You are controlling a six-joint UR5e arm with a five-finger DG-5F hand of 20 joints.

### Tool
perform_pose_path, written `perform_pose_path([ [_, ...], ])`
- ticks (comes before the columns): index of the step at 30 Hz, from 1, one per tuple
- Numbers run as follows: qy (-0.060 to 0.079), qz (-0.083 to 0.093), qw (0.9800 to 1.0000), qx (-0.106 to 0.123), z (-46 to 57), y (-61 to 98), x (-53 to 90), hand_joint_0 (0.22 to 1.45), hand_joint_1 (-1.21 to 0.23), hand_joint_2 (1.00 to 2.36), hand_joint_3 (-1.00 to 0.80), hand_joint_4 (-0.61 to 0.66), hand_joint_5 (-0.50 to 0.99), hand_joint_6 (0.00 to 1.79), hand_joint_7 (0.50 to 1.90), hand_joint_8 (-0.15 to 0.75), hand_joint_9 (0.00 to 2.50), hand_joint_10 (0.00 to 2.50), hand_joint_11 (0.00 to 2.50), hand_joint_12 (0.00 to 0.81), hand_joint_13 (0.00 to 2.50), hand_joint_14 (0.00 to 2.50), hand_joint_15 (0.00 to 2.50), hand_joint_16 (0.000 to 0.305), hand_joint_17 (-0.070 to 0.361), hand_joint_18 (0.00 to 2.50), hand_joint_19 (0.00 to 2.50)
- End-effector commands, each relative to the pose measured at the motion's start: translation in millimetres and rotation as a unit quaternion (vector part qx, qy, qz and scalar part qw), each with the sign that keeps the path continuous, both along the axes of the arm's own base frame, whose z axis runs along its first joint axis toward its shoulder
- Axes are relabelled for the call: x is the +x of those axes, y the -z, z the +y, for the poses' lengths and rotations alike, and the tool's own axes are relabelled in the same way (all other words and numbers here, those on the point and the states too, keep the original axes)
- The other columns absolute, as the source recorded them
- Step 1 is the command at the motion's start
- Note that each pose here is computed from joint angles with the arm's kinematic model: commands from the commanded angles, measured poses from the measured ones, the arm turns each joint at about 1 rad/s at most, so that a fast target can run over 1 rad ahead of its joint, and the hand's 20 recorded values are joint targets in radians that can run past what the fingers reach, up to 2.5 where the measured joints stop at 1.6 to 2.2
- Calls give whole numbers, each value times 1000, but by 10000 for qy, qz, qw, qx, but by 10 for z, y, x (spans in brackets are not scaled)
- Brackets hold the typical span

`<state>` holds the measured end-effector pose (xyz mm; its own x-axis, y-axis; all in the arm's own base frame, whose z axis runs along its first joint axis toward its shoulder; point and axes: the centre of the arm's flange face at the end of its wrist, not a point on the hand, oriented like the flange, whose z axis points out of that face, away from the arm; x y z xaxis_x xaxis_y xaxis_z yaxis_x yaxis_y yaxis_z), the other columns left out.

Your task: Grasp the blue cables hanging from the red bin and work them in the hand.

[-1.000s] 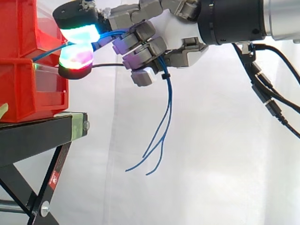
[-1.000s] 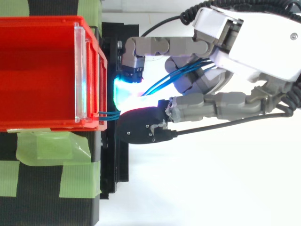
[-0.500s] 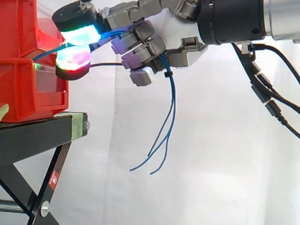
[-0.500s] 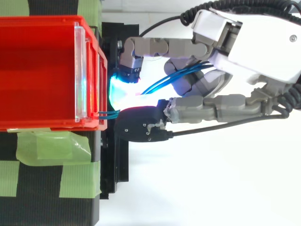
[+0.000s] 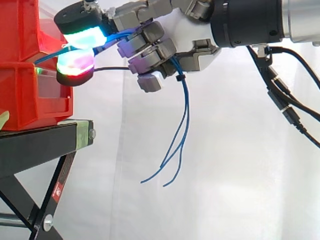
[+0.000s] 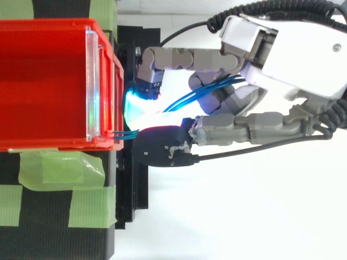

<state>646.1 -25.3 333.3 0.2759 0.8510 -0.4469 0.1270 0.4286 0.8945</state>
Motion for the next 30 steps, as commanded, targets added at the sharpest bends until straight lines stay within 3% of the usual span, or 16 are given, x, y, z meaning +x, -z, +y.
perform_pose_path([
  [1, -31, 5, 10000, 0, 5, 0, 0, 1115, -575, 1477, 532, 289, 392, 10, 1253, 277, 1053, 2500, 2500, 411, 1278, 2500, 1824, 41, 93, 1341, 1126],
  [8, -77, -32, 10000, 9, 25, -69, -16, 1156, -614, 1458, 573, 242, 401, 9, 1266, 277, 1053, 2500, 2500, 411, 1278, 2500, 1824, 41, 93, 1341, 1126],
  [9, -77, -54, 10000, 14, 22, -106, -28, 1092, -603, 1639, 473, 241, 404, 9, 1268, 277, 1053, 2500, 2500, 411, 1278, 2500, 1824, 41, 93, 1341, 1126],
  [11, -85, -62, 9999, 16, 27, -147, -48, 1067, -612, 1730, 421, 236, 419, 8, 1280, 277, 1053, 2500, 2500, 411, 1278, 2500, 1824, 41, 93, 1341, 1126],
  [19, -100, -32, 9999, 9, 21, -255, -113, 1122, -642, 1638, 452, 225, 441, 9, 1296, 277, 1053, 2500, 2500, 411, 1278, 2500, 1824, 41, 93, 1341, 1126],
  [30, -99, 264, 9996, -40, 9, -226, -187, 1107, -645, 1604, 404, 224, 448, 7, 1316, 277, 1053, 2500, 2500, 411, 1278, 2500, 1824, 41, 93, 1341, 1126],
])
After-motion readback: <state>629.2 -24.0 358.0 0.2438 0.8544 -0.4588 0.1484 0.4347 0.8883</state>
